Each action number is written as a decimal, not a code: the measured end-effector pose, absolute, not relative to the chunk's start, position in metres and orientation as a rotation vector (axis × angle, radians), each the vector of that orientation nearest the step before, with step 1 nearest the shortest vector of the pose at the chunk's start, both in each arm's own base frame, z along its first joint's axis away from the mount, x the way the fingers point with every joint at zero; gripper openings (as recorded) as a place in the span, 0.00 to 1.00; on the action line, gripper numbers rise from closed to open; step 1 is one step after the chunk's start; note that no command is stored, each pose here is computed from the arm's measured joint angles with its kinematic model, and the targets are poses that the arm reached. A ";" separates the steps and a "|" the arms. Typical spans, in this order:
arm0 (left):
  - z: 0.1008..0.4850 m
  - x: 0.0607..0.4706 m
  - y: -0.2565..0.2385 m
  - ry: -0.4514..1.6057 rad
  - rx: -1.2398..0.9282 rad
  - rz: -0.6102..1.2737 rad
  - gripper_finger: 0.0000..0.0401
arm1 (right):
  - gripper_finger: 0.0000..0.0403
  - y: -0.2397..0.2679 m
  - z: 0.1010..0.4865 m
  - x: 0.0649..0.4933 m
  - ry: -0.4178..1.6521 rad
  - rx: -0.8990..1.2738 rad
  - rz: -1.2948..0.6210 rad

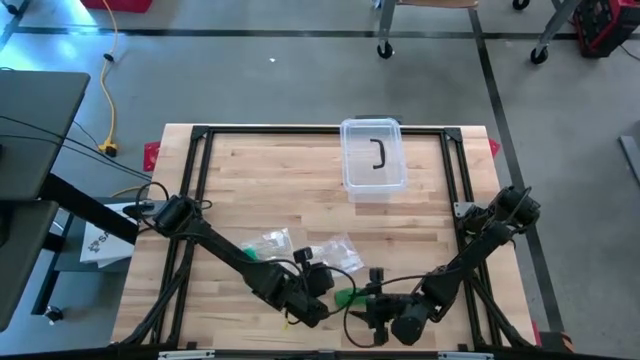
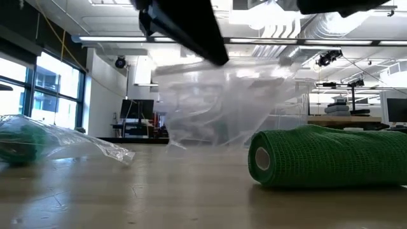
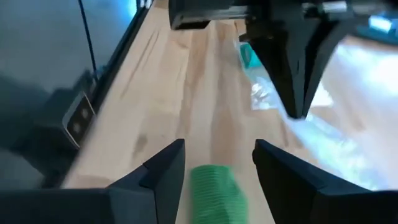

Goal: Roll bandage
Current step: Put the green bandage into the transparent zip bag

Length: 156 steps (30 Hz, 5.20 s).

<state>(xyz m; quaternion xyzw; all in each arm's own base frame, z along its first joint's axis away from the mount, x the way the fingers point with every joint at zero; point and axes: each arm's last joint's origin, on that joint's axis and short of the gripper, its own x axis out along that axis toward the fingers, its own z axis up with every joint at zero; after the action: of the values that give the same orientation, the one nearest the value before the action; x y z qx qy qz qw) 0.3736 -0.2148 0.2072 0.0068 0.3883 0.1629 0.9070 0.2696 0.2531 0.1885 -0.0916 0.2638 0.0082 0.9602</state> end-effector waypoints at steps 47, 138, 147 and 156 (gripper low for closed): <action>0.220 0.390 -0.224 0.645 -0.162 0.244 0.00 | 0.36 0.225 0.180 0.283 0.652 -0.752 0.092; 0.215 0.390 -0.181 0.989 -0.177 0.091 0.06 | 0.00 0.225 0.199 0.302 0.560 -0.507 0.023; 0.234 0.368 -0.180 0.865 0.004 0.394 0.00 | 0.00 0.231 0.199 0.297 0.554 -0.500 0.037; 0.250 0.351 -0.208 0.706 0.198 0.411 0.00 | 0.00 0.229 0.199 0.298 0.545 -0.506 -0.012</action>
<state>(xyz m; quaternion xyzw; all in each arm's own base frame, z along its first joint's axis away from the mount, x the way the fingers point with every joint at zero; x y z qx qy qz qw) 0.3513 -0.2083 0.2496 0.0963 0.3427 0.1996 0.9129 0.2983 0.2288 0.1992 -0.2473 0.2662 -0.0058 0.9316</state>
